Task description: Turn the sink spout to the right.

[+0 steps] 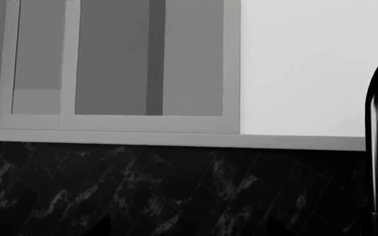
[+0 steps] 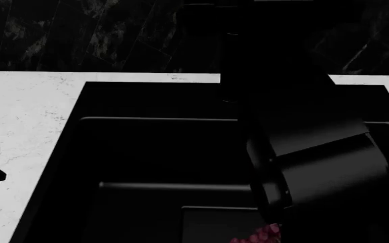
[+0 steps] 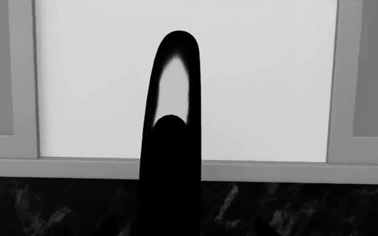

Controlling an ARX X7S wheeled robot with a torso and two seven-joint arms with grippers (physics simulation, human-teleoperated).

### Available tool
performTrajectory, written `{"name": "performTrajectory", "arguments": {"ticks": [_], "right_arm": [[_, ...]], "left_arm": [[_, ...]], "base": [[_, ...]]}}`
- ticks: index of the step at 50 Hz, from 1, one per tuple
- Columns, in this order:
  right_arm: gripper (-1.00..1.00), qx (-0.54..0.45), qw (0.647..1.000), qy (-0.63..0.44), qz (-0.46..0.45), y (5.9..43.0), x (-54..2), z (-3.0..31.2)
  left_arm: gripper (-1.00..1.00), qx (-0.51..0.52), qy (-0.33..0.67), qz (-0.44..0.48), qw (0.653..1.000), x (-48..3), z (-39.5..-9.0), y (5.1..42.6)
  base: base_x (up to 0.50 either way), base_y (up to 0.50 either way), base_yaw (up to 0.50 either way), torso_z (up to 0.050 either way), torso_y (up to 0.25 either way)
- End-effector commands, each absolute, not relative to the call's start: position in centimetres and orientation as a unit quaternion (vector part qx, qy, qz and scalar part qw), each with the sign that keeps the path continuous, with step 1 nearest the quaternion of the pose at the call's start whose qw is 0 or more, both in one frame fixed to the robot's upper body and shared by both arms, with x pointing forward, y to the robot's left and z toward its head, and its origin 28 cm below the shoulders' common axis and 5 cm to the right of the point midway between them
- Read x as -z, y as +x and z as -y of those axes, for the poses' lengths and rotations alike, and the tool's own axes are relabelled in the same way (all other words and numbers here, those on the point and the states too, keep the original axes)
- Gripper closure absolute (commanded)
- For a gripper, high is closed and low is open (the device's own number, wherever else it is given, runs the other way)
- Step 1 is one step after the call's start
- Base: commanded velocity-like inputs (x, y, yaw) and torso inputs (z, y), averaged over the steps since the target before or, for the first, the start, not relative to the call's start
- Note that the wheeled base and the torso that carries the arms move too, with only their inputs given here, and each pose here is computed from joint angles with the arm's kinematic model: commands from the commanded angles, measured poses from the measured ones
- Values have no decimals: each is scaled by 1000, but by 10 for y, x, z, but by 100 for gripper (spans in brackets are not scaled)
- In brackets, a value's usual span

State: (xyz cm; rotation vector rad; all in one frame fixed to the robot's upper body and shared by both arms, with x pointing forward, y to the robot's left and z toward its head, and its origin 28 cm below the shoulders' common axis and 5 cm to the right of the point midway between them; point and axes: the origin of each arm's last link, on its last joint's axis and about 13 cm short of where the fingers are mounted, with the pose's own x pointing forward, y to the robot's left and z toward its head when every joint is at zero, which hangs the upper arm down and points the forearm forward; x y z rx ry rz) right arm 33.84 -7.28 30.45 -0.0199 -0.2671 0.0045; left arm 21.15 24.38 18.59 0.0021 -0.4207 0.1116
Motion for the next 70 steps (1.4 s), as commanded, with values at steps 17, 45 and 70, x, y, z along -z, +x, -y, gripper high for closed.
{"name": "performTrajectory", "arguments": {"ticks": [17, 45, 70], "right_arm": [[-100, -5, 992, -14, 125, 357, -304, 74], [-100, 27, 991, -31, 126, 357, -312, 94], [-100, 56, 990, -47, 123, 358, -315, 112]], "left_arm": [[-100, -54, 0, 211, 976, -186, -244, 211], [-100, -53, -1, 208, 977, -186, -244, 211], [-100, -56, -1, 210, 976, -186, -244, 211]], "base": [[0, 0, 0, 0, 0], [0, 0, 0, 0, 0], [0, 0, 0, 0, 0]]}}
